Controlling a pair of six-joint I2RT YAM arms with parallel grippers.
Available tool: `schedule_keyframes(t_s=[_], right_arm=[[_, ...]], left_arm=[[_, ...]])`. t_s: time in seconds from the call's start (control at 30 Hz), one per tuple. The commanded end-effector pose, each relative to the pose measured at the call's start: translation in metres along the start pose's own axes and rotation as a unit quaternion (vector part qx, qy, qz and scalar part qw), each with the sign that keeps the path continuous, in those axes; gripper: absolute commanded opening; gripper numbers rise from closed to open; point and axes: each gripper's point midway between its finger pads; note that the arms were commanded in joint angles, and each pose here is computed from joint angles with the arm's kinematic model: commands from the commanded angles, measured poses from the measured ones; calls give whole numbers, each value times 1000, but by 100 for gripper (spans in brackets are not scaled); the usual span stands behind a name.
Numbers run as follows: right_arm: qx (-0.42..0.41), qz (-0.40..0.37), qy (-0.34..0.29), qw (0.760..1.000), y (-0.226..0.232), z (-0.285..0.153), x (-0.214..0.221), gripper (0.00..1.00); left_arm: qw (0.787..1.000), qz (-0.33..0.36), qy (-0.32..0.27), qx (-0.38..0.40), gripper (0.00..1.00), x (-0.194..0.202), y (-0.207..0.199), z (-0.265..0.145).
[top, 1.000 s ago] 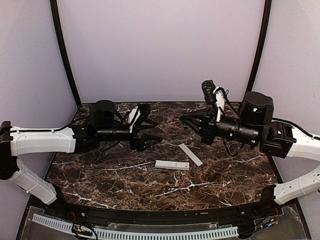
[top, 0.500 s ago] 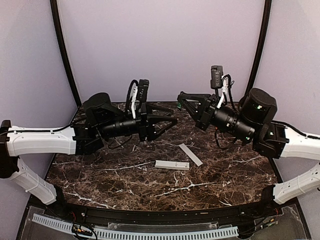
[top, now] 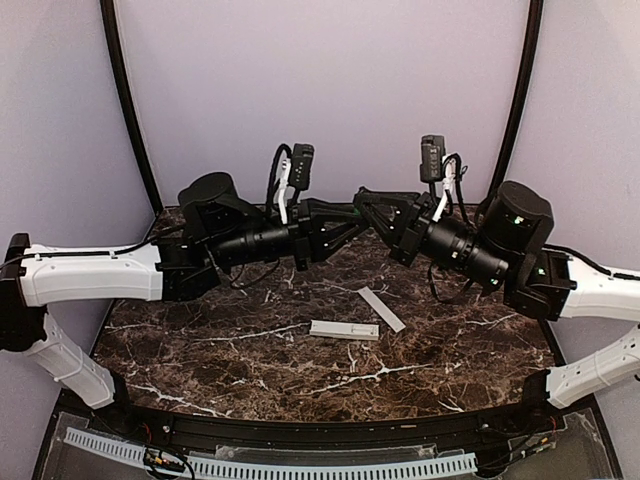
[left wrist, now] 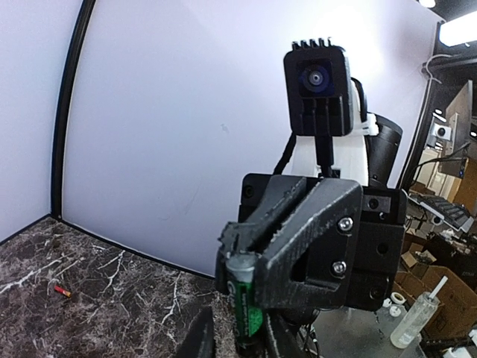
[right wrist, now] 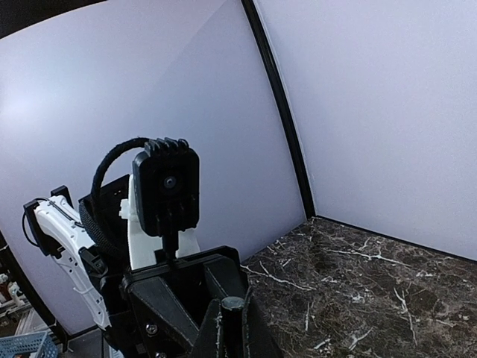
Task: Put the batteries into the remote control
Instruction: Pass from the right arm to the left
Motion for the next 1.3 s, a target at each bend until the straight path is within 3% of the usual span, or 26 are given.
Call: schedule_keyframes(t_s=[0.0, 0.13, 0.3, 0.33, 0.43, 0.5, 0.57, 0.67, 0.8, 1.0, 1.27], right_arm=[[-5, 4, -15, 1000, 3, -3, -3, 0], [-5, 1, -10, 1000, 2, -4, 1, 0], [3, -2, 4, 1000, -1, -9, 7, 0], [9, -4, 12, 1000, -3, -11, 7, 4], [45, -6, 43, 998, -12, -25, 1, 38], [65, -1, 78, 995, -18, -38, -2, 53], [97, 20, 119, 988, -28, -51, 0, 62], [139, 71, 185, 970, -42, -65, 17, 68], [132, 123, 257, 949, -39, -59, 47, 86], [116, 153, 313, 930, -30, -40, 68, 78], [90, 172, 315, 929, -24, -21, 76, 67]], left_arm=[[1000, 9, -7, 4, 12, -10, -2, 4], [1000, 12, -6, 8, 0, -10, -3, 5], [1000, 24, 1, -2, 0, -8, -1, 1], [999, 35, 5, -9, 0, -6, 0, 0], [996, 69, 44, -36, 0, 5, 7, -9], [987, 113, 84, -73, 0, 17, 18, -18], [968, 184, 131, -112, 0, 32, 29, -28], [920, 292, 199, -168, 0, 52, 46, -42], [875, 373, 249, -181, 0, 71, 49, -48], [855, 404, 270, -181, 0, 82, 49, -48], [849, 413, 283, -170, 0, 93, 45, -44]])
Point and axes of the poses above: each gripper's point midway between its finger pads, its own z axis out along the fingers, its own y axis along the line the jaws close on, x = y × z, and after that the axes turned 6 degrees about z, right-handed
